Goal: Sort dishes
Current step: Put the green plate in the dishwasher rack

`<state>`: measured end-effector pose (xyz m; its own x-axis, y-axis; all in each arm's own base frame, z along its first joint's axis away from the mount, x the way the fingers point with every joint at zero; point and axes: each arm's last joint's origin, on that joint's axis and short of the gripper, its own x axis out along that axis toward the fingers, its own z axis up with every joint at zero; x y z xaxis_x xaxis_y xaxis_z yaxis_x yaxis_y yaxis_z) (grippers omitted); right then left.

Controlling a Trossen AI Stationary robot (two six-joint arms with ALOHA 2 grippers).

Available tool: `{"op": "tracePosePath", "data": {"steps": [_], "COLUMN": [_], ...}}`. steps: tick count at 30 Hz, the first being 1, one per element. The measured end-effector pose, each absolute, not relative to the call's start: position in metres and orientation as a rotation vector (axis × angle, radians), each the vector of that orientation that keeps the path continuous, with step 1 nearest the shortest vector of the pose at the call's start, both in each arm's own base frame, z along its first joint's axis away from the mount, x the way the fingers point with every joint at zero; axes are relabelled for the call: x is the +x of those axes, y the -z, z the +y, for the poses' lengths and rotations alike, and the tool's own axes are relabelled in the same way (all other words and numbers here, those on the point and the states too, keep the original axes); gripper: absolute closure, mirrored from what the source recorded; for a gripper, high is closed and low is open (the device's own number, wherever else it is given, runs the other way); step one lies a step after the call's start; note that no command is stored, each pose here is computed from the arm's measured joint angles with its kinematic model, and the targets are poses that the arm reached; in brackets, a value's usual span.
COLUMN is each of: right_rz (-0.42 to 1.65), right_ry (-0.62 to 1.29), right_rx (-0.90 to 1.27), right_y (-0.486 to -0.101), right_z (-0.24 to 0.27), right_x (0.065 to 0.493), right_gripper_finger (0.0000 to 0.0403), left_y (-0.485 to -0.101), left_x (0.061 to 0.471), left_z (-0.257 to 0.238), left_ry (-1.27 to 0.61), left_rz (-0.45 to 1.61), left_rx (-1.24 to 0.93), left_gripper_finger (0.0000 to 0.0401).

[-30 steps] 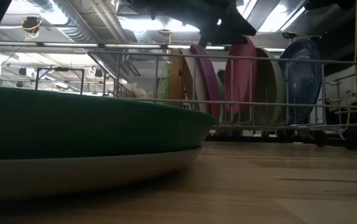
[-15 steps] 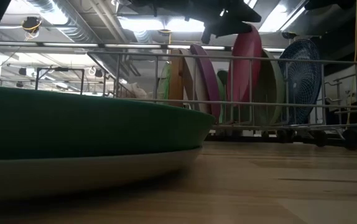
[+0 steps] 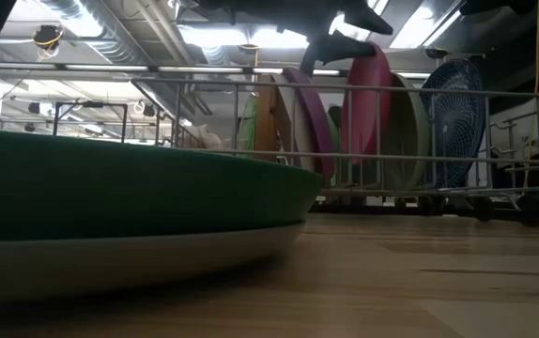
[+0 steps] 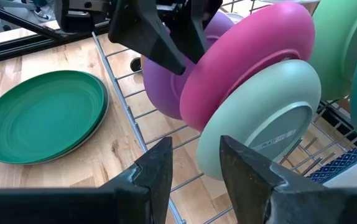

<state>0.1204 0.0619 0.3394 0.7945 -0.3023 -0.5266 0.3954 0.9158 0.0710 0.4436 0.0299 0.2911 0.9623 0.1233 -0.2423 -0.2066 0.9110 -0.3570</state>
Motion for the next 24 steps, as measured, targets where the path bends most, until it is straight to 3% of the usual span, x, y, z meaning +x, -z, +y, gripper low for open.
{"op": "tracePosePath", "data": {"steps": [5, 18, 24], "right_rz": [0.533, 0.525, 0.51], "right_ry": [0.377, 0.374, 0.369], "right_rx": [0.182, 0.19, 0.206], "right_y": [-0.3395, -0.3401, -0.3414], "right_z": [0.062, 0.0624, 0.0633], "right_x": [0.1204, 0.121, 0.1223], "right_gripper_finger": [0.0267, 0.0267, 0.0267], "left_y": [-0.2854, -0.2826, -0.2832], "left_x": [0.442, 0.4412, 0.4405], "left_z": [0.0297, 0.0277, 0.0372], "left_ry": [-0.19, -0.173, -0.26], "left_rz": [0.274, 0.316, 0.294], "left_rx": [-0.439, -0.316, -0.324], "left_gripper_finger": [0.0242, 0.0242, 0.0242]}}
